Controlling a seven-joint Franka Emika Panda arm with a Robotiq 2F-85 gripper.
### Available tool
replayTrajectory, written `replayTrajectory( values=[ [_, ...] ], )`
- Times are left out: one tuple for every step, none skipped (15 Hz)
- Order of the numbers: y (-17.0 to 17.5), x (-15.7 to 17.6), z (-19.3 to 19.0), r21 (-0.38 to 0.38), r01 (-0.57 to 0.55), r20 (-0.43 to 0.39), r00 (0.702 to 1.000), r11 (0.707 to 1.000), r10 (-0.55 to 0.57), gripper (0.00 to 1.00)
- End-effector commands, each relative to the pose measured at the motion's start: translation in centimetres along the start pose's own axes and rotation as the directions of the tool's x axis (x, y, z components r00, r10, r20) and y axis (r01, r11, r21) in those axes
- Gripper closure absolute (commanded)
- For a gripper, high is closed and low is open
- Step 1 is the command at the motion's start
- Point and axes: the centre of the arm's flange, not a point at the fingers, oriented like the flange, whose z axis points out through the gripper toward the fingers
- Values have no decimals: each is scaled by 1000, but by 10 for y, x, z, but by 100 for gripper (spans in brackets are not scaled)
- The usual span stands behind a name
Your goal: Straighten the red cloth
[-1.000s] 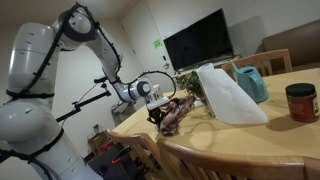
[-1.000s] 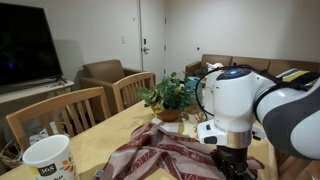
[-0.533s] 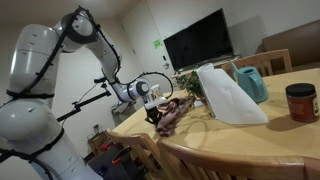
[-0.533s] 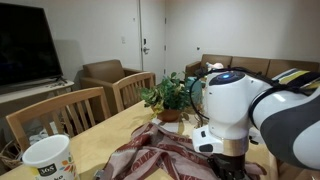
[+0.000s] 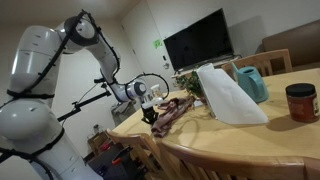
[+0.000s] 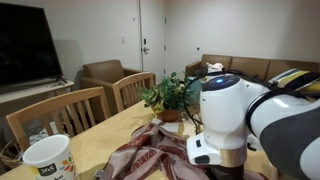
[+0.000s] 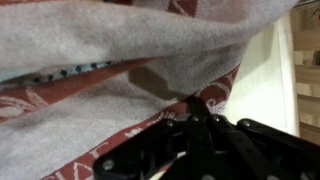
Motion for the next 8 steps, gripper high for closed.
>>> replayTrajectory(
  values=[
    [-3,26,4,15,48,22,999,999,-48,100],
    [-6,32,3,14,66,20,998,998,-66,100],
    [-8,37,3,13,85,16,996,996,-85,100],
    [-10,42,3,11,97,14,995,995,-97,100],
    [-11,46,2,12,107,13,994,994,-107,100],
    [-13,48,1,8,112,13,994,994,-112,100],
    [-13,48,1,5,115,7,993,993,-115,100],
    [-14,48,0,4,118,1,993,993,-118,100]
  ],
)
